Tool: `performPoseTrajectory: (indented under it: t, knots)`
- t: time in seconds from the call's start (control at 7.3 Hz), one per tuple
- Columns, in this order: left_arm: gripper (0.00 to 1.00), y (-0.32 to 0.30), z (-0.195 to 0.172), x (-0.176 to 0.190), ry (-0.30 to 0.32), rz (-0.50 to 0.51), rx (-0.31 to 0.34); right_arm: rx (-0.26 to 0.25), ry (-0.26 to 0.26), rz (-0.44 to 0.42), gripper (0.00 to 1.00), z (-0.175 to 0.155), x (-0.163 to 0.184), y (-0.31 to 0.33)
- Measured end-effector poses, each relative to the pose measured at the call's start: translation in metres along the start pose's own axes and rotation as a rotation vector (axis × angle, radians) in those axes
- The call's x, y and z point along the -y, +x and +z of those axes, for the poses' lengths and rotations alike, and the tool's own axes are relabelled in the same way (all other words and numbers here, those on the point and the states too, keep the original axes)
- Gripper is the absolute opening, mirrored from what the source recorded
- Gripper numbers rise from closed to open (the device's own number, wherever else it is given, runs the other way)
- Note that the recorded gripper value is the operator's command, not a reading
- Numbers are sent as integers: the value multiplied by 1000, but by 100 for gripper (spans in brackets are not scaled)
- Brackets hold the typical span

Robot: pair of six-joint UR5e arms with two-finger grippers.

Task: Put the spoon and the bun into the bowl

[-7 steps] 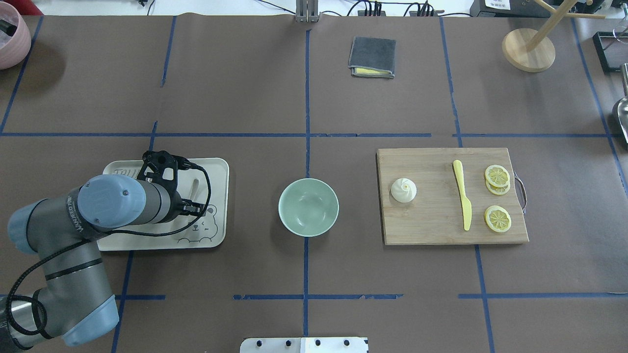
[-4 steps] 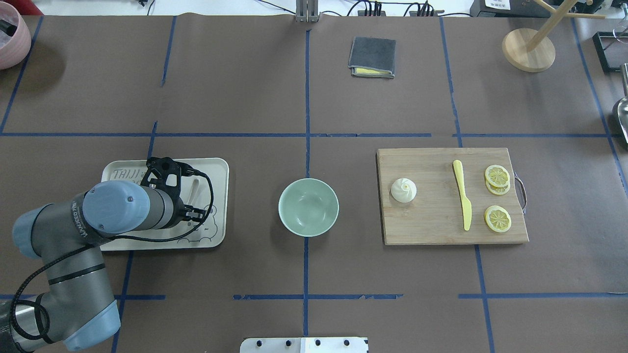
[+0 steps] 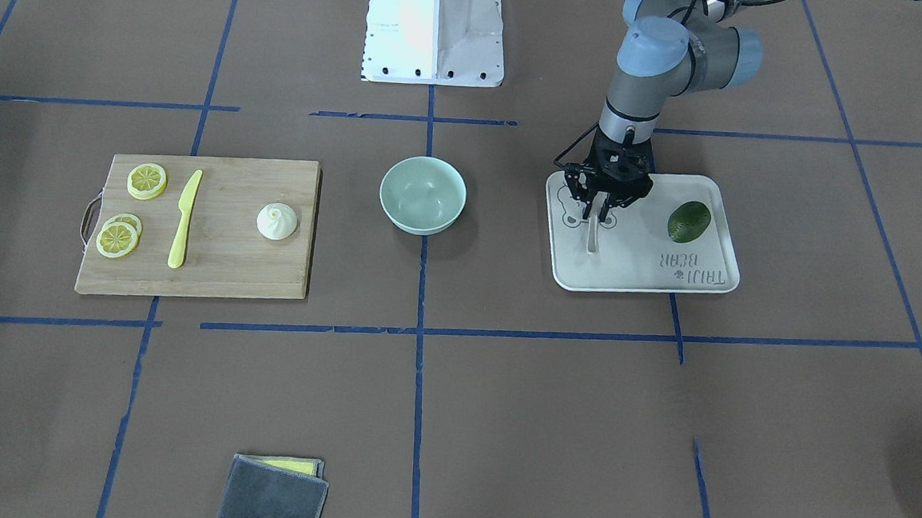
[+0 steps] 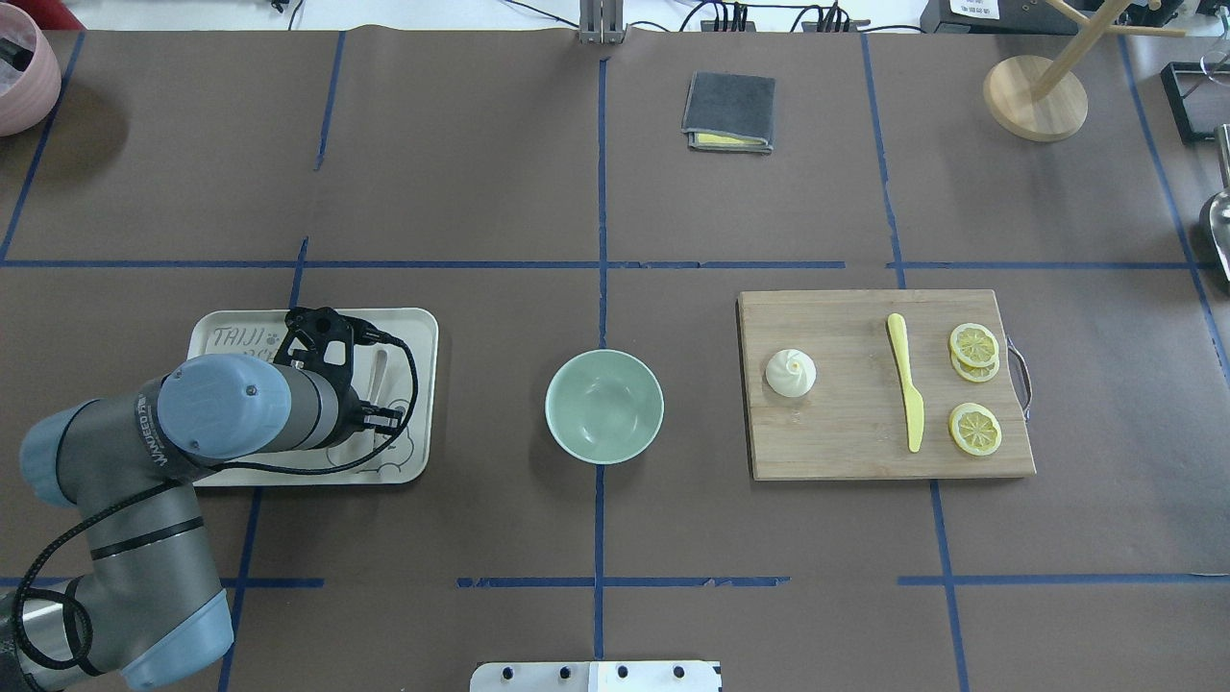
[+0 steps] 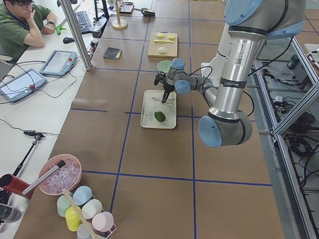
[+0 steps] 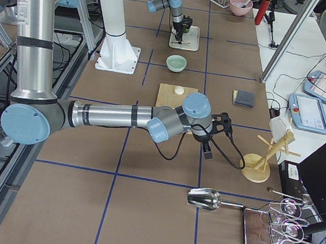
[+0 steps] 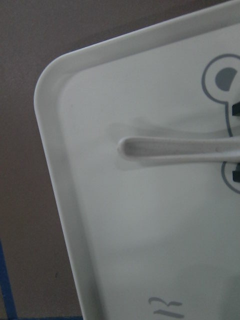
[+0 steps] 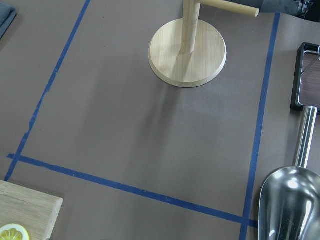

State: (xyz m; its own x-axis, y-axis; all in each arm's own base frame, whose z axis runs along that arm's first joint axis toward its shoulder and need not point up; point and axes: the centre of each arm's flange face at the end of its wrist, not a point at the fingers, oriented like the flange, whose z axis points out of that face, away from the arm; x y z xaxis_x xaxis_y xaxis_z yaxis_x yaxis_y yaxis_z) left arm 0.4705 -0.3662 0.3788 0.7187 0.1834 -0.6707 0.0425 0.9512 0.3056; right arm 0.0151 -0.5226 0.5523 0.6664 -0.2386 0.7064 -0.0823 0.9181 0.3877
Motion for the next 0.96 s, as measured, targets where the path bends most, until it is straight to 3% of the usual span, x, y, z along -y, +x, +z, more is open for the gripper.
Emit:
performPoseTrajectory:
  t: [0.55, 0.96]
  knots:
    - [0, 26, -46, 17, 24, -24, -77, 1, 0, 2, 100, 0, 1, 0]
    - [0, 114, -89, 60, 14, -226, -131, 1, 0, 3, 100, 0, 1, 0]
